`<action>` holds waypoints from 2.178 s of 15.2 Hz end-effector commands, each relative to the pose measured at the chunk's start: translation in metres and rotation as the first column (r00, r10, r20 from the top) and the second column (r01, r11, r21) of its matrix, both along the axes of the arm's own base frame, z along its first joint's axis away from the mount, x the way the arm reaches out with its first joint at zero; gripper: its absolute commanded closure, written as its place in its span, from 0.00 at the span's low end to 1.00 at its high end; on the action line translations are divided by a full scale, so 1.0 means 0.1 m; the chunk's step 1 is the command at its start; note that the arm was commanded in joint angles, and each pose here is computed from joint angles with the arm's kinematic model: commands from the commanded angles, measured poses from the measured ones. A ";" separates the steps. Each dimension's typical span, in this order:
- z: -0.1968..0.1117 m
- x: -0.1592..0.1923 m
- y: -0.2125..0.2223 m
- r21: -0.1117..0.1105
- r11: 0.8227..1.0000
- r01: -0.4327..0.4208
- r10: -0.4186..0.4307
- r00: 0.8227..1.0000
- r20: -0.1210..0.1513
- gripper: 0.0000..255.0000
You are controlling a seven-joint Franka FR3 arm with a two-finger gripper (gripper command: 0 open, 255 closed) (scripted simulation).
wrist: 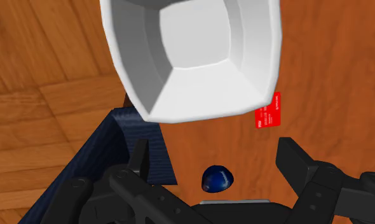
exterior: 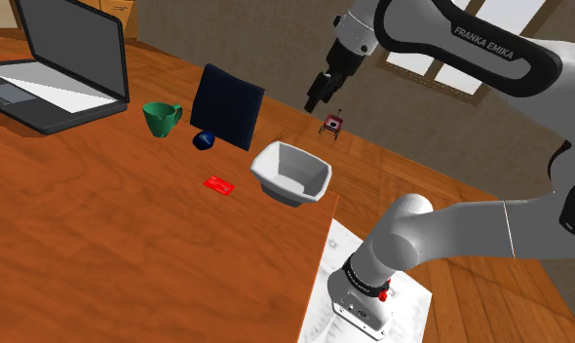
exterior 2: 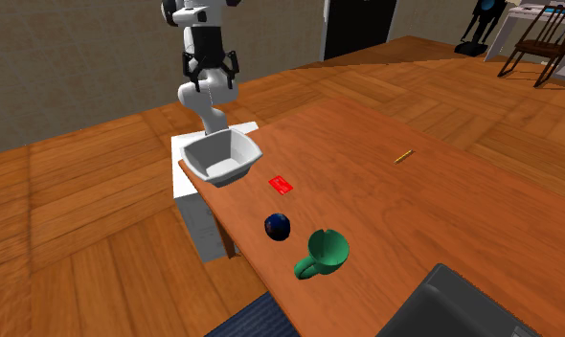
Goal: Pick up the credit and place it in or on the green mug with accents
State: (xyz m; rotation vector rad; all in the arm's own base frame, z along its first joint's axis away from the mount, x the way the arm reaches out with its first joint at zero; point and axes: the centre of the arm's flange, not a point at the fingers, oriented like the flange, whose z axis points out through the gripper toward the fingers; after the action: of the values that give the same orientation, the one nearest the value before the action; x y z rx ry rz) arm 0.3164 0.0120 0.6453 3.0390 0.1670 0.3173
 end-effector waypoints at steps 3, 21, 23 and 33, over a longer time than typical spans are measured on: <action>-0.24 0.05 0.06 0.012 1.000 -0.018 0.018 1.000 0.026 0.00; -2.28 0.70 0.81 0.096 0.977 -0.192 0.160 0.951 0.266 0.00; -2.50 0.79 0.92 0.102 0.972 -0.212 0.174 0.940 0.293 0.00; -3.20 1.15 1.24 0.117 0.958 -0.263 0.206 0.910 0.360 0.00</action>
State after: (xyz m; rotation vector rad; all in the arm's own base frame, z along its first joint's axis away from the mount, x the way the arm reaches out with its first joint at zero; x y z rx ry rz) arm 0.4278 0.1354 0.3308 3.0559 0.5078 0.9159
